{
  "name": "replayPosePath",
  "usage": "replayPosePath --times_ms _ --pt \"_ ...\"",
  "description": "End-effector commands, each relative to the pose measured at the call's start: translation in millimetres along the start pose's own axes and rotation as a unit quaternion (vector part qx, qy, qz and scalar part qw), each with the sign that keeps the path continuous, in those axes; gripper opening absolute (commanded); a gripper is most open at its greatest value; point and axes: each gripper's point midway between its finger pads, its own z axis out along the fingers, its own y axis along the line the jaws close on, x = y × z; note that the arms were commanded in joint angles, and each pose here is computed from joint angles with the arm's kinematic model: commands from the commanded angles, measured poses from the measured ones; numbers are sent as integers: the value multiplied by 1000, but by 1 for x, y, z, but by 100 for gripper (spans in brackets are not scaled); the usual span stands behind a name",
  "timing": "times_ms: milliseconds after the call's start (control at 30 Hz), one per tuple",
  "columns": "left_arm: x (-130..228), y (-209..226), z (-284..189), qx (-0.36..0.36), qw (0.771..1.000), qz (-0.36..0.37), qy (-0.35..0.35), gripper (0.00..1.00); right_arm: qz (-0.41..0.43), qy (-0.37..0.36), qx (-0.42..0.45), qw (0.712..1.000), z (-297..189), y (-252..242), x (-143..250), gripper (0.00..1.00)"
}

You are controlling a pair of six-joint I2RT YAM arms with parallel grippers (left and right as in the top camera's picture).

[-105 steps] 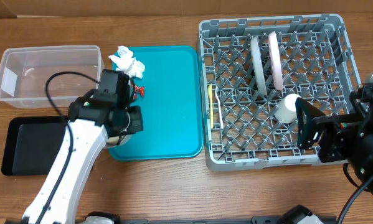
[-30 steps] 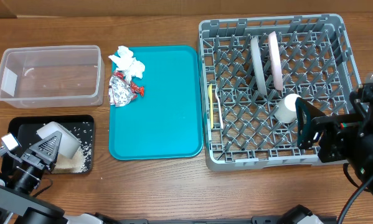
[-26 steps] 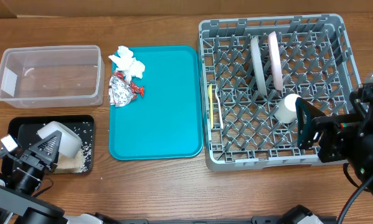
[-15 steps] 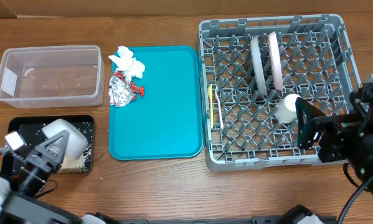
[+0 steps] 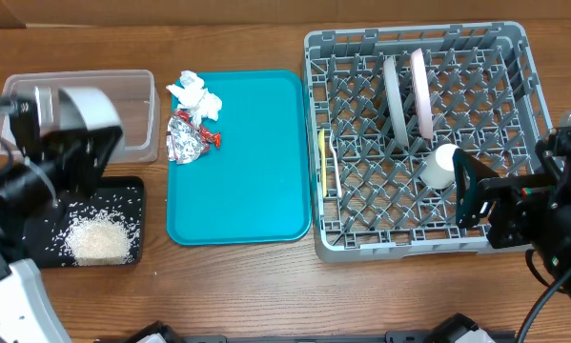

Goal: Sort waste into correct bins and load items into the dishwasher rack
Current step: 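Carry the empty bowl to the rack's left side with the left gripper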

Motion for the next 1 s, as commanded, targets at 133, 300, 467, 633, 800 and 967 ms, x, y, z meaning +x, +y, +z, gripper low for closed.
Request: replayPosePath --times_ms 133,300,467,633,800,967 --pt "-40 -84 111 135 989 -55 15 4 5 -7 3 1000 -2 -2 -2 100" --pt "-44 -134 200 363 925 -93 64 4 5 -7 3 1000 -2 -2 -2 100" --pt "-14 -138 285 438 881 -155 94 4 5 -7 3 1000 -2 -2 -2 100" --pt "51 -131 352 456 849 -226 140 4 5 -7 3 1000 -2 -2 -2 100" --pt "75 -134 372 507 812 -279 81 4 5 -7 3 1000 -2 -2 -2 100" --pt "102 -122 390 508 793 -329 73 4 5 -7 3 1000 -2 -2 -2 100"
